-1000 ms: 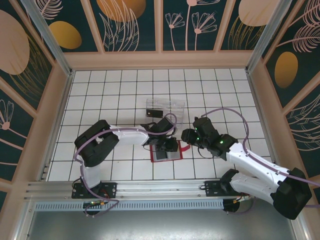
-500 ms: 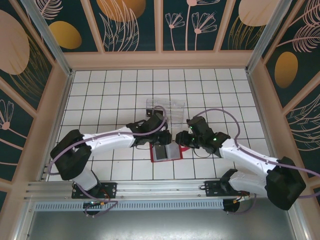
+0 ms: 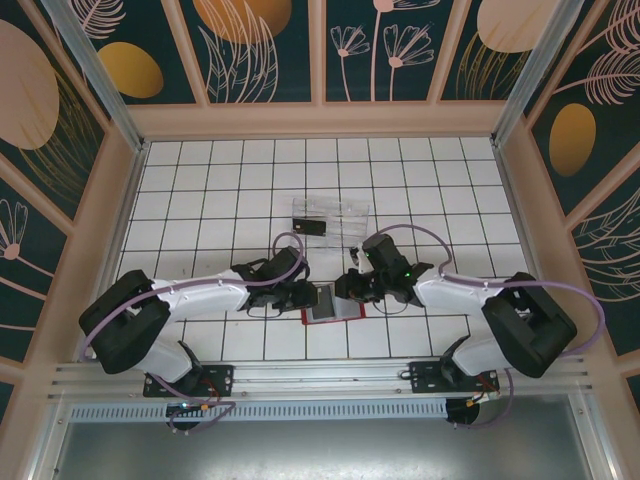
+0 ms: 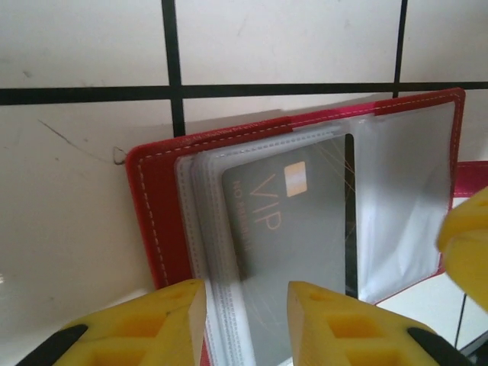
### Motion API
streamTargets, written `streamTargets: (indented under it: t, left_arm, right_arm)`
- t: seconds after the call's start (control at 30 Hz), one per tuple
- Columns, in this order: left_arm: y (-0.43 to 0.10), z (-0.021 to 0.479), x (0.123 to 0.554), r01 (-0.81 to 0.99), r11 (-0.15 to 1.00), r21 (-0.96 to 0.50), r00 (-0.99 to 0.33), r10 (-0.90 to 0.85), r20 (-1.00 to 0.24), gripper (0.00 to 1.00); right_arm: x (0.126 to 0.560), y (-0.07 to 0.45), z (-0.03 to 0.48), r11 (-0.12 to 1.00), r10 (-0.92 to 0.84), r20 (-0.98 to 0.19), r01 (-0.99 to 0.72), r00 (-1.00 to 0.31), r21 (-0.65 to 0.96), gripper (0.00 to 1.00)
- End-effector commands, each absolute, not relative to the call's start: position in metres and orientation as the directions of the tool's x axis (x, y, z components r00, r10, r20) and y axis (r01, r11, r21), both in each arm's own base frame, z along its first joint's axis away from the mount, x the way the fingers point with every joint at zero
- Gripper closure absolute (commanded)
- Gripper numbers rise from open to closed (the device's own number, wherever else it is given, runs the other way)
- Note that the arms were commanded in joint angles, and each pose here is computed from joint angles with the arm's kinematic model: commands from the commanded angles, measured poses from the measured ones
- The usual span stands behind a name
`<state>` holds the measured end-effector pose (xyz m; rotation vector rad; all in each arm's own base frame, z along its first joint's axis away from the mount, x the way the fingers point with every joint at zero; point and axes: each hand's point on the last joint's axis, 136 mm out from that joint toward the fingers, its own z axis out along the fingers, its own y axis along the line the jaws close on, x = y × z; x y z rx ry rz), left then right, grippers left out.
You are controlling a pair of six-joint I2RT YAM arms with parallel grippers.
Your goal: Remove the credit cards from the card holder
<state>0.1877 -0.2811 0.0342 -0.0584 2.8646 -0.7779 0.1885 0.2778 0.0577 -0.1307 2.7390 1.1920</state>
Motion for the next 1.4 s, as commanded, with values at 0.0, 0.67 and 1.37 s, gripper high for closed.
streamTargets:
  t: [0.0, 0.67, 1.37]
  left_arm:
    - [-0.287, 0.035, 0.188, -0.02, 0.843, -0.538, -0.985, -0.108, -0.132, 0.65]
    - [-0.275, 0.009, 0.184, -0.051, 0.885, -0.462, -0.989, -0.11, -0.102, 0.8]
    - [-0.278, 0.009, 0.182, -0.045, 0.878, -0.476, -0.991, -0.101, -0.093, 0.86]
  right_arm:
    - [0.187, 0.284, 0.059, 0.639, -0.053, -0.185, -0.176, -0.981, 0.749, 0.82]
    - [0.181, 0.282, 0.035, 0.64, -0.063, -0.112, -0.126, -0.992, 0.758, 0.84]
    - [0.181, 0.267, 0.014, 0.729, -0.05, -0.094, -0.101, -0.994, 0.677, 0.8]
